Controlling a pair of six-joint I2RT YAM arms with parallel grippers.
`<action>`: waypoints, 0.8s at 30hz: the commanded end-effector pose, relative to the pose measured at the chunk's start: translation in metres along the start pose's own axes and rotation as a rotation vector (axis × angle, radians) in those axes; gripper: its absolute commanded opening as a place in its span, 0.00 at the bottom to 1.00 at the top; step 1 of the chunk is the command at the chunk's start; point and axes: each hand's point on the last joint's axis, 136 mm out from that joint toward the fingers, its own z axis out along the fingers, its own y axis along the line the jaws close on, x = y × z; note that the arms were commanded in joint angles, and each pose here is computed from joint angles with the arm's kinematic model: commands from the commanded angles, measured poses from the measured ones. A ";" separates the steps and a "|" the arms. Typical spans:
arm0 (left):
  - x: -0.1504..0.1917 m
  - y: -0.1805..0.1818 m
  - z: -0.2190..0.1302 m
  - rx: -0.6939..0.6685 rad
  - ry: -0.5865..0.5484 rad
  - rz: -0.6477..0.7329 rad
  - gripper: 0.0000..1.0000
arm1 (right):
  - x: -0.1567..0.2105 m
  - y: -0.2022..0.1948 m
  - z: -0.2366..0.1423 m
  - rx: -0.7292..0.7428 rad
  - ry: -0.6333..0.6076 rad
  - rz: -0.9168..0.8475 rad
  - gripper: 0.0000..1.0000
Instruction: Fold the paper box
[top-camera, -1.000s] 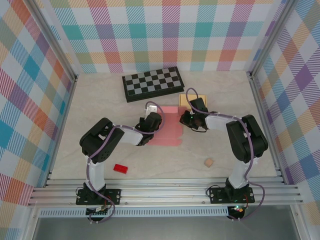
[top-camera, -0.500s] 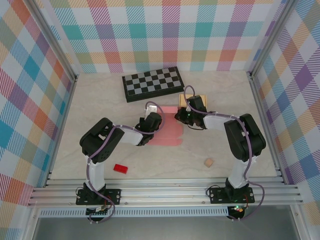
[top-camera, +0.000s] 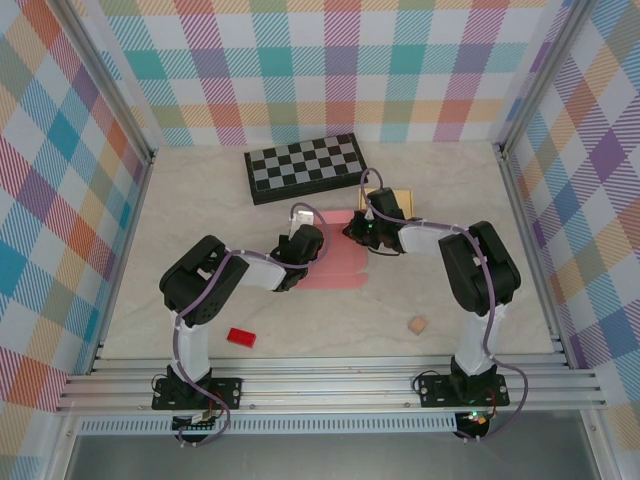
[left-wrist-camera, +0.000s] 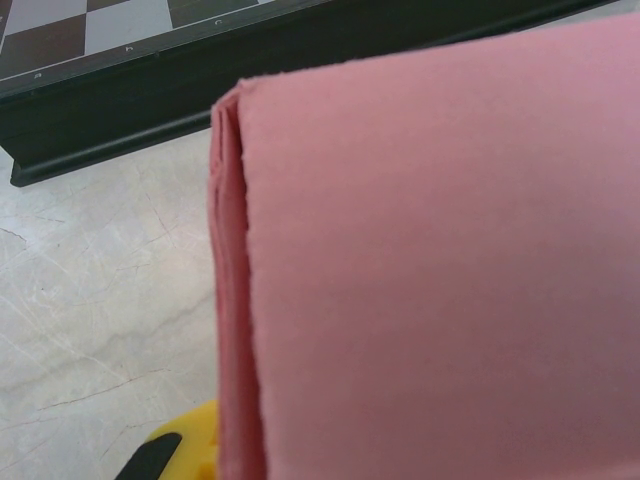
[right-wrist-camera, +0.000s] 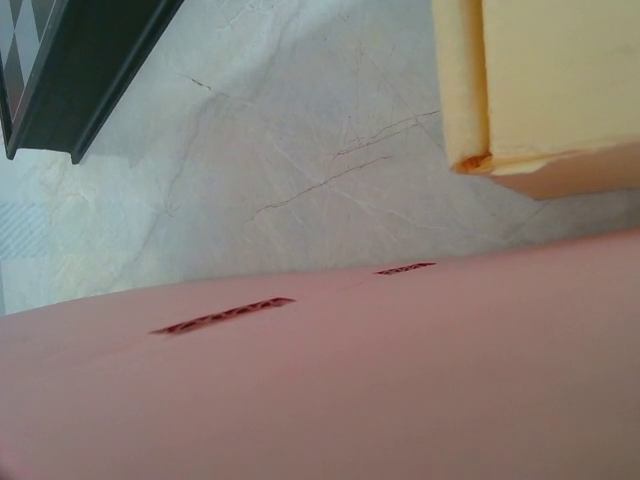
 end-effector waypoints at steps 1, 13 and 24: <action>0.068 0.007 0.001 -0.016 0.201 0.139 0.00 | 0.026 -0.025 0.010 0.080 0.080 0.049 0.13; 0.067 0.010 0.001 -0.032 0.191 0.165 0.00 | 0.006 0.031 -0.078 0.009 -0.025 -0.202 0.28; 0.065 0.001 -0.006 0.067 0.150 0.212 0.00 | -0.049 0.000 -0.149 0.250 -0.045 -0.642 0.46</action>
